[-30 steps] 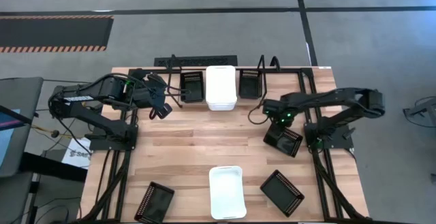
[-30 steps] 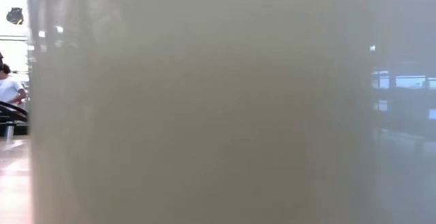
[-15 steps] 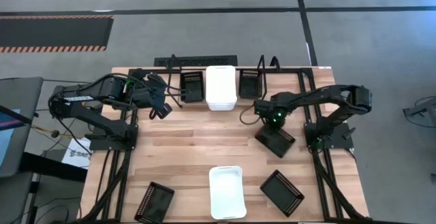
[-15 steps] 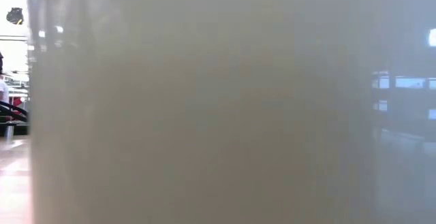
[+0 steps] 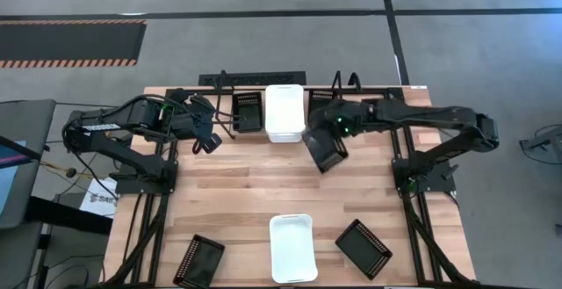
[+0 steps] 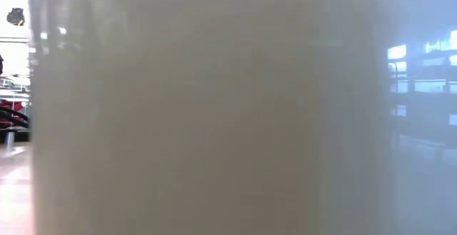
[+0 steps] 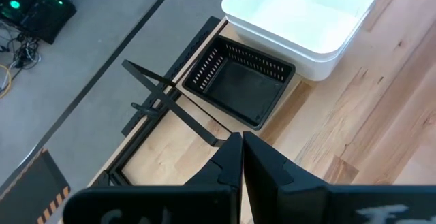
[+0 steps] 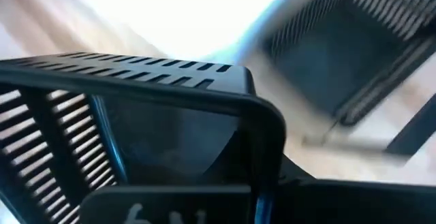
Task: Stack baskets on shelf by color
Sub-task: Stack the black bin on top of the right black bin on the shelf
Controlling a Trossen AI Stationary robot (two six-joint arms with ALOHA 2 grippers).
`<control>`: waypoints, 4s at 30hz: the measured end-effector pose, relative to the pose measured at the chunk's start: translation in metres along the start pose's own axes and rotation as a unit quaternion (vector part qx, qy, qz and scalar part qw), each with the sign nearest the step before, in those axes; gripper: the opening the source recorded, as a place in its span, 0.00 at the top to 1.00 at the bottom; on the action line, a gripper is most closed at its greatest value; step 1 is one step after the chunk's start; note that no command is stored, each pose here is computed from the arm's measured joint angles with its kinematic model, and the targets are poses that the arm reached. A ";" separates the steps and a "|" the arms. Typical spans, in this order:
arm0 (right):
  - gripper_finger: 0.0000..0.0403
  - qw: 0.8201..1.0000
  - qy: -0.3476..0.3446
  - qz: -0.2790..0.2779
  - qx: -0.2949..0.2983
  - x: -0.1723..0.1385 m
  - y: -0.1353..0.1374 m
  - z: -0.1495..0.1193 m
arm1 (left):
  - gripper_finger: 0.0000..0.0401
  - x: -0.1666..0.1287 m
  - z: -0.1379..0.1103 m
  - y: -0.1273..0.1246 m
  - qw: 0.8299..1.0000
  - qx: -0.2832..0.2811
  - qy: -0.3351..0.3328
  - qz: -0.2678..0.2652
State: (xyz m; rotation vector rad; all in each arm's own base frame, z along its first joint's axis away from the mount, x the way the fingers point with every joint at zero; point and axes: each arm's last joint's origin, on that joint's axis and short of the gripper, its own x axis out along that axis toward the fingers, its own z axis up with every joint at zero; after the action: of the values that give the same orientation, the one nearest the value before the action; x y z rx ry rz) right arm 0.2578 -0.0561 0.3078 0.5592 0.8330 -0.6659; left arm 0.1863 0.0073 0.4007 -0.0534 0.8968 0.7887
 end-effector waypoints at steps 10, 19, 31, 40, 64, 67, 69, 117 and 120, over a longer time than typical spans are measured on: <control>1.00 0.978 -0.181 -0.043 0.094 -0.010 -0.009 0.056 | 1.00 0.000 0.000 0.000 1.000 0.000 0.005 -0.008; 1.00 0.970 -0.117 -0.122 0.177 0.015 -0.040 0.058 | 1.00 0.000 -0.001 -0.001 1.000 0.012 0.007 -0.011; 1.00 0.965 -0.067 -0.179 0.177 0.054 -0.044 0.055 | 1.00 0.000 -0.001 0.000 1.000 0.025 0.009 -0.009; 1.00 0.961 -0.070 -0.206 0.171 0.070 -0.044 0.055 | 1.00 0.000 -0.001 0.000 1.000 0.026 0.010 -0.009; 1.00 0.939 -0.140 -0.269 0.161 0.064 -0.047 0.060 | 1.00 0.000 -0.001 0.000 0.999 0.034 0.010 -0.009; 1.00 0.940 -0.124 -0.278 0.153 0.078 -0.046 0.058 | 1.00 0.000 -0.001 0.000 0.999 0.034 0.010 -0.009; 1.00 0.943 -0.111 -0.276 0.151 0.085 -0.046 0.057 | 1.00 0.000 -0.001 0.000 0.999 0.034 0.010 -0.009; 1.00 0.955 -0.075 -0.208 0.199 0.062 -0.035 0.054 | 1.00 0.000 -0.001 0.000 0.999 0.030 0.009 -0.009; 1.00 0.956 -0.065 -0.199 0.205 0.063 -0.036 0.054 | 1.00 0.000 -0.001 0.000 0.999 0.029 0.009 -0.009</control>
State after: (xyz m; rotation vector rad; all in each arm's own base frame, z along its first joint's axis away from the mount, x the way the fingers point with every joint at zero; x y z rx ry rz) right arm 0.2887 -0.1361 0.2801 0.7188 0.6889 -1.2514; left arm 0.1856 0.0067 0.3999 -0.0172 0.9355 0.7459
